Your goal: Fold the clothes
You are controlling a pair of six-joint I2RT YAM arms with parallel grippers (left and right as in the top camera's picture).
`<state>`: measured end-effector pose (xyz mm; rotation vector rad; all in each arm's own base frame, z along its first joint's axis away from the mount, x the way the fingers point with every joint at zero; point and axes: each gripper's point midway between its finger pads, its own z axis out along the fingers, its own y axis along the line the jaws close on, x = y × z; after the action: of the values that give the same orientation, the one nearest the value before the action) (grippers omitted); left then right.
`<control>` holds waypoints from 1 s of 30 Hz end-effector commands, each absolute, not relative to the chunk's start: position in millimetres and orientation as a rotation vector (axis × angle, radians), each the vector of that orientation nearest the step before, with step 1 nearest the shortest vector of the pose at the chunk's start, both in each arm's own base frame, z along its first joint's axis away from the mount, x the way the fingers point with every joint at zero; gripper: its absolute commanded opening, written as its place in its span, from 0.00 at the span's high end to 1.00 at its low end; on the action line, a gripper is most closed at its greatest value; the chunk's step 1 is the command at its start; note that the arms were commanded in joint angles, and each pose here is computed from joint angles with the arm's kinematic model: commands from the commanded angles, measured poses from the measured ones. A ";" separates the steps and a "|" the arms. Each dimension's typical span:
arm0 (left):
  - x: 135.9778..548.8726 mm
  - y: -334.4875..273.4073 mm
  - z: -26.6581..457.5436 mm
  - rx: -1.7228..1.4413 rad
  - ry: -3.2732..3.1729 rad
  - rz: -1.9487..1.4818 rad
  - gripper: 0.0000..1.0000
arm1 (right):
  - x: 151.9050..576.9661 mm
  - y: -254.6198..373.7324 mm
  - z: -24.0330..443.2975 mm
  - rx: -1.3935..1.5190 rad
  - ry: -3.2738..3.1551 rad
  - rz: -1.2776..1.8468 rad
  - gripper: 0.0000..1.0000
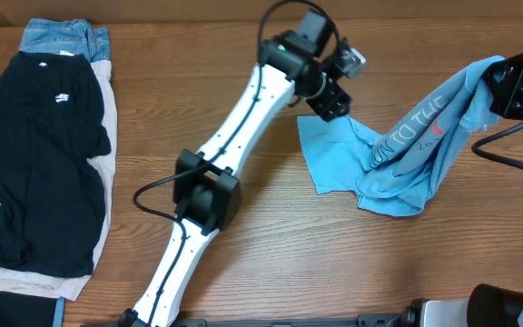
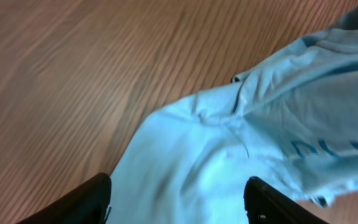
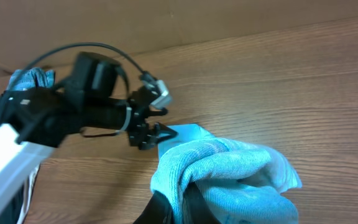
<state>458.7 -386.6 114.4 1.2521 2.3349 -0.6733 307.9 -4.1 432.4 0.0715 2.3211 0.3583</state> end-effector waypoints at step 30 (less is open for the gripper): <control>442.9 -461.7 15.4 1.624 2.046 -0.510 0.08 | 306.7 -4.9 437.3 0.061 2.303 0.344 0.96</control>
<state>447.8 -455.7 23.3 1.5600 2.0964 -0.5181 307.8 -4.3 432.3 0.0712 2.3218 0.3569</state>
